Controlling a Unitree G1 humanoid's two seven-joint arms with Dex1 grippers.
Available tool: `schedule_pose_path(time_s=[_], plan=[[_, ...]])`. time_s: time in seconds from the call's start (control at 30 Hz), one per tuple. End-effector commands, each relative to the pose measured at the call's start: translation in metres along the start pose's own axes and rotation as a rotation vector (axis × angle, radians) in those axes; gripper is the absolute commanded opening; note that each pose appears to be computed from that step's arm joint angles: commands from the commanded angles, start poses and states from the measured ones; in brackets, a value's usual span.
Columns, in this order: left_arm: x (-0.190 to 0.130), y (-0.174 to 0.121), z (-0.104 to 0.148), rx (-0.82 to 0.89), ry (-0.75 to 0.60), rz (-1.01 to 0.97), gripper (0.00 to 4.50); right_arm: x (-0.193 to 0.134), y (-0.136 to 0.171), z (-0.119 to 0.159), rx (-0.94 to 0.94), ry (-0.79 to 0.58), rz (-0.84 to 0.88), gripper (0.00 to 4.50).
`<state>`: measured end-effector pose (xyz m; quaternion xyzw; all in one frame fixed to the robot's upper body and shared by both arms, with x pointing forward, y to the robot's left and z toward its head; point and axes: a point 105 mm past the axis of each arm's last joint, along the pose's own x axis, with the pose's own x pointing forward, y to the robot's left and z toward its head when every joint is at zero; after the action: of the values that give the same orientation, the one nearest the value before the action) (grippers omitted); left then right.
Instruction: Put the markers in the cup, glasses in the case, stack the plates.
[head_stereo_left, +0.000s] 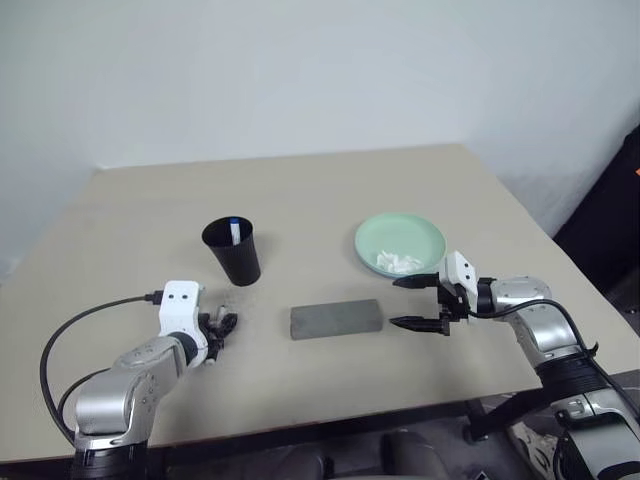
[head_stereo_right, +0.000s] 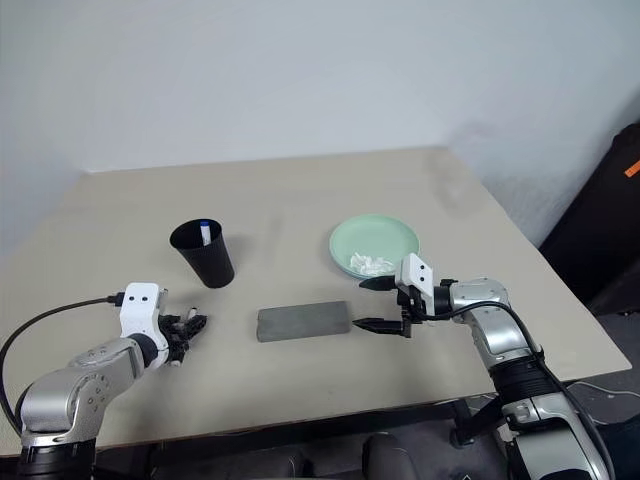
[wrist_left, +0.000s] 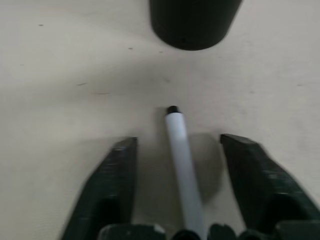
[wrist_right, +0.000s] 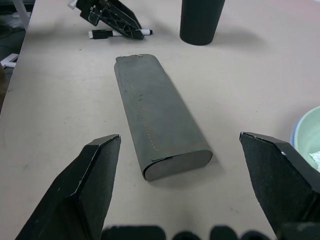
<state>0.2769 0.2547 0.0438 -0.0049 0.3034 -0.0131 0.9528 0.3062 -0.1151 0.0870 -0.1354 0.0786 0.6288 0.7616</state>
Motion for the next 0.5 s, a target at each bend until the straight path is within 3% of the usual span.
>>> schedule_pose_path(time_s=[0.03, 0.17, 0.43, 0.5], plan=[[0.002, 0.001, 0.002, 0.02, 0.001, 0.006, 1.23, -0.002, -0.004, 0.014, -0.058, -0.021, -0.013, 4.13], [0.003, 0.004, 0.006, 0.031, -0.009, 0.018, 0.02, -0.002, -0.005, 0.013, -0.059, -0.019, -0.017, 4.13], [0.002, -0.001, 0.016, 0.069, -0.041, -0.027, 0.02, -0.002, -0.005, 0.013, -0.06, -0.019, -0.02, 4.13], [-0.004, -0.027, 0.031, 0.097, -0.112, -0.181, 0.02, -0.002, -0.005, 0.013, -0.06, -0.019, -0.019, 4.13]])
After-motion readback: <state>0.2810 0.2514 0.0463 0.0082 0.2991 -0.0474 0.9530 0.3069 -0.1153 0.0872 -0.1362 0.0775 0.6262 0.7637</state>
